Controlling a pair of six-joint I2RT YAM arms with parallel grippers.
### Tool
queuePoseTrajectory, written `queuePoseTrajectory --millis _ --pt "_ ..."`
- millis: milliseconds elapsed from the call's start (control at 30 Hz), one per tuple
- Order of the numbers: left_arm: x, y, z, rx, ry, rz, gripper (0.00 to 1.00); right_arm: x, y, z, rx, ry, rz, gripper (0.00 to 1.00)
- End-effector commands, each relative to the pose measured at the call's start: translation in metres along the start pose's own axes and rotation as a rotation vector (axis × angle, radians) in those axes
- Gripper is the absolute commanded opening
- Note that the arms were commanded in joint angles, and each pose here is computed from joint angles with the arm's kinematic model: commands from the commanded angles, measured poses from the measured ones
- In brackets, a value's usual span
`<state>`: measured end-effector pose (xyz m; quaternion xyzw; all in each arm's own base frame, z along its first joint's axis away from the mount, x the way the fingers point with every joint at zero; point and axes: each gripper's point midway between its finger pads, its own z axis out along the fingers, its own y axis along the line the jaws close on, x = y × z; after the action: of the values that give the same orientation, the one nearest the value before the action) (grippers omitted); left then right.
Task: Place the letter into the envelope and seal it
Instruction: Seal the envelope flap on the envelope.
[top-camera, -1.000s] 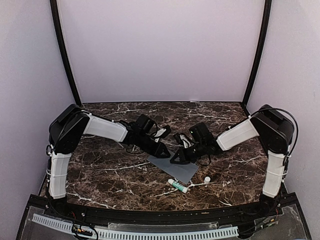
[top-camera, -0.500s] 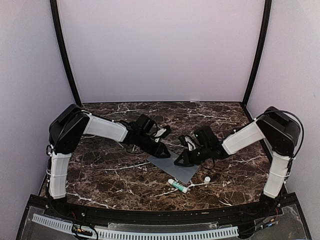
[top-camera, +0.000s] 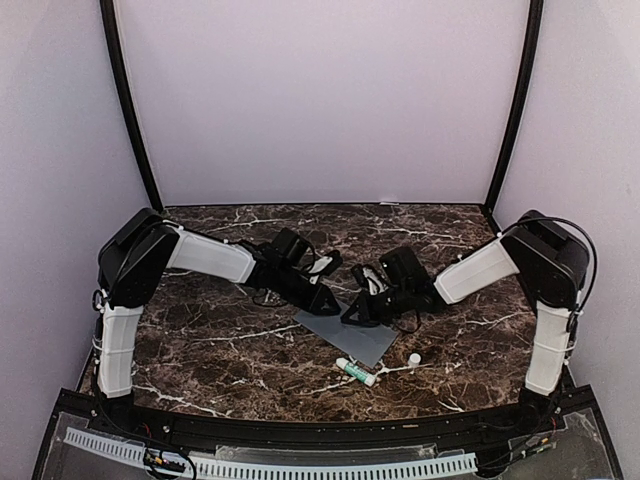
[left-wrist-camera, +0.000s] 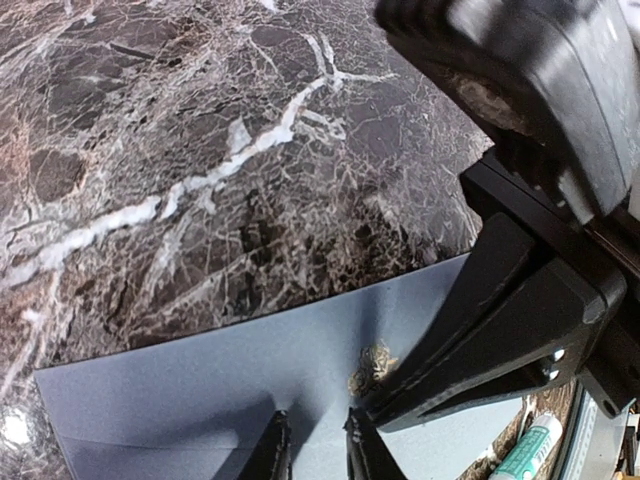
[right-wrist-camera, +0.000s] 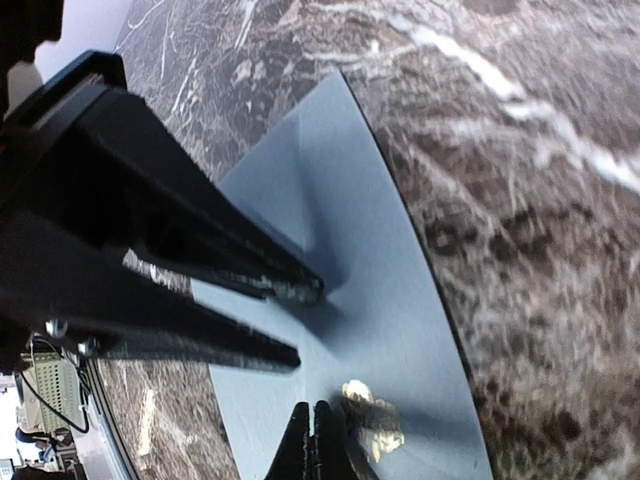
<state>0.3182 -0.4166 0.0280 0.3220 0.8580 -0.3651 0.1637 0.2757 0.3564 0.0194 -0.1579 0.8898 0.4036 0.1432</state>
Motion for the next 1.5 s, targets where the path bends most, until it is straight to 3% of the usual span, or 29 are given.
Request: queuePoseTrajectory --millis 0,233,700,1100,1467 --pt "0.022 0.014 0.007 -0.043 0.079 -0.033 0.19 0.008 -0.031 0.016 0.119 0.025 0.059 0.0" --pt "0.023 0.015 0.007 -0.046 0.081 -0.035 0.19 0.01 -0.035 0.015 0.138 0.025 0.068 0.0" --pt "0.022 0.013 0.009 -0.031 0.084 -0.041 0.19 0.063 -0.055 -0.026 0.215 0.034 0.143 0.0" --pt "0.023 0.013 0.009 -0.028 0.087 -0.041 0.19 0.019 -0.036 -0.003 0.168 0.009 0.092 0.0" --pt "0.022 0.013 0.01 -0.024 0.087 -0.041 0.19 0.011 -0.035 0.017 0.159 0.024 0.085 0.0"
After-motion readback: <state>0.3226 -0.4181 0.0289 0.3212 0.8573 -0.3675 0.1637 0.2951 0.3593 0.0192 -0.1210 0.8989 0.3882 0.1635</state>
